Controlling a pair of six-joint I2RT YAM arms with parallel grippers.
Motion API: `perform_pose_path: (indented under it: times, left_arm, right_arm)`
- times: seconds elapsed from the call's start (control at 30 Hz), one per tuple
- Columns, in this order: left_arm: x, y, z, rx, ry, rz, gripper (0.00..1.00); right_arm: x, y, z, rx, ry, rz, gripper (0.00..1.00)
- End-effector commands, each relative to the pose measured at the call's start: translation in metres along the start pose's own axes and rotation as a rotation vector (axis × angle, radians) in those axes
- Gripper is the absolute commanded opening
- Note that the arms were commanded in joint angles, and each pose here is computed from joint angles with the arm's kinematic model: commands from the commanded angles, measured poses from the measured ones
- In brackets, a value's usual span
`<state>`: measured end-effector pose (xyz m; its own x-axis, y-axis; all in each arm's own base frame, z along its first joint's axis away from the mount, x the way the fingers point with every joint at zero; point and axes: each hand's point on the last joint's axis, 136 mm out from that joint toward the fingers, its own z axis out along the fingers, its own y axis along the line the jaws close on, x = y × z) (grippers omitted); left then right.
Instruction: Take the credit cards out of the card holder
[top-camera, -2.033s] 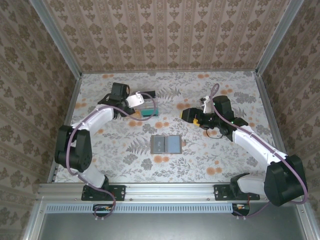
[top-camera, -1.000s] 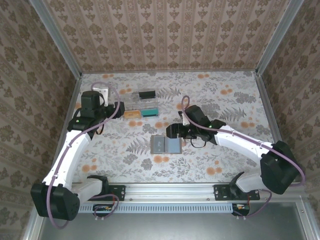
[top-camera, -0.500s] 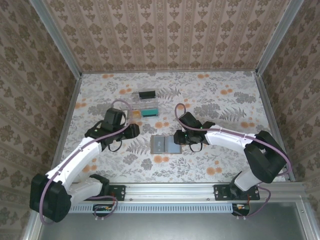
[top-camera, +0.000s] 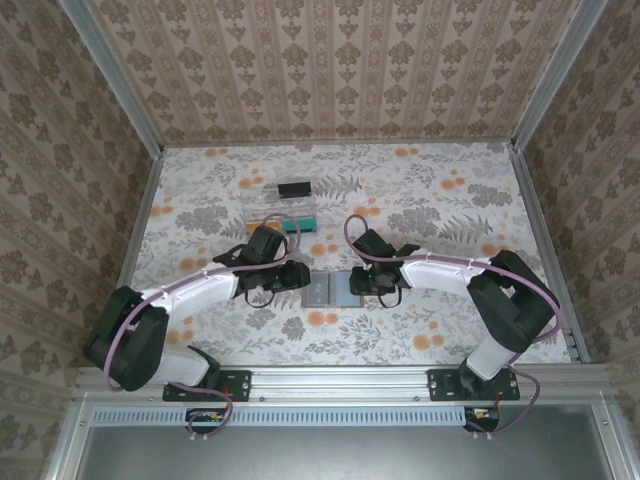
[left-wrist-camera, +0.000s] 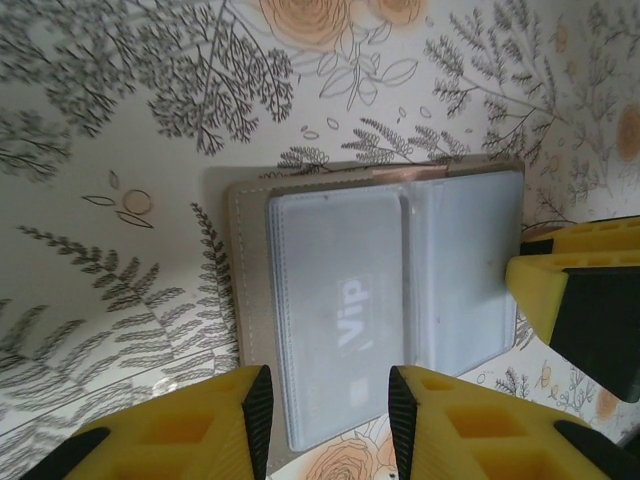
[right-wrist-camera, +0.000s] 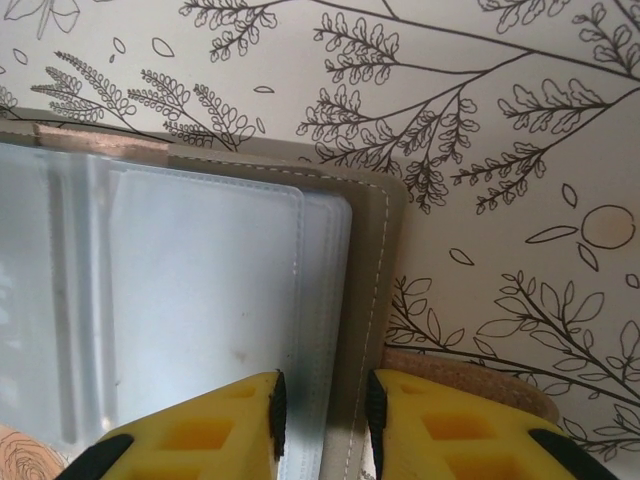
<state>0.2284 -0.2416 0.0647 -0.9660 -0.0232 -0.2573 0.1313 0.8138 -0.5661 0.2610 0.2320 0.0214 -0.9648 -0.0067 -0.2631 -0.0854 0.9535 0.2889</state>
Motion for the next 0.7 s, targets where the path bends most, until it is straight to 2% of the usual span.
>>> perform_pose_path:
  times: [0.0,0.2,0.67]
  left_arm:
    - [0.005,-0.011,0.008,0.065,0.029,-0.005,0.38]
    - [0.011,-0.005,0.018,0.050,0.064,-0.006,0.36]
    - [0.026,0.017,0.034,-0.052,0.148,-0.017,0.34]
  right_arm:
    - [0.009,-0.006,0.006,0.027,0.028,-0.011,0.29]
    - [0.010,-0.007,0.008,0.030,0.033,-0.006,0.23]
    - [0.011,-0.007,0.010,0.027,0.038,-0.003,0.23]
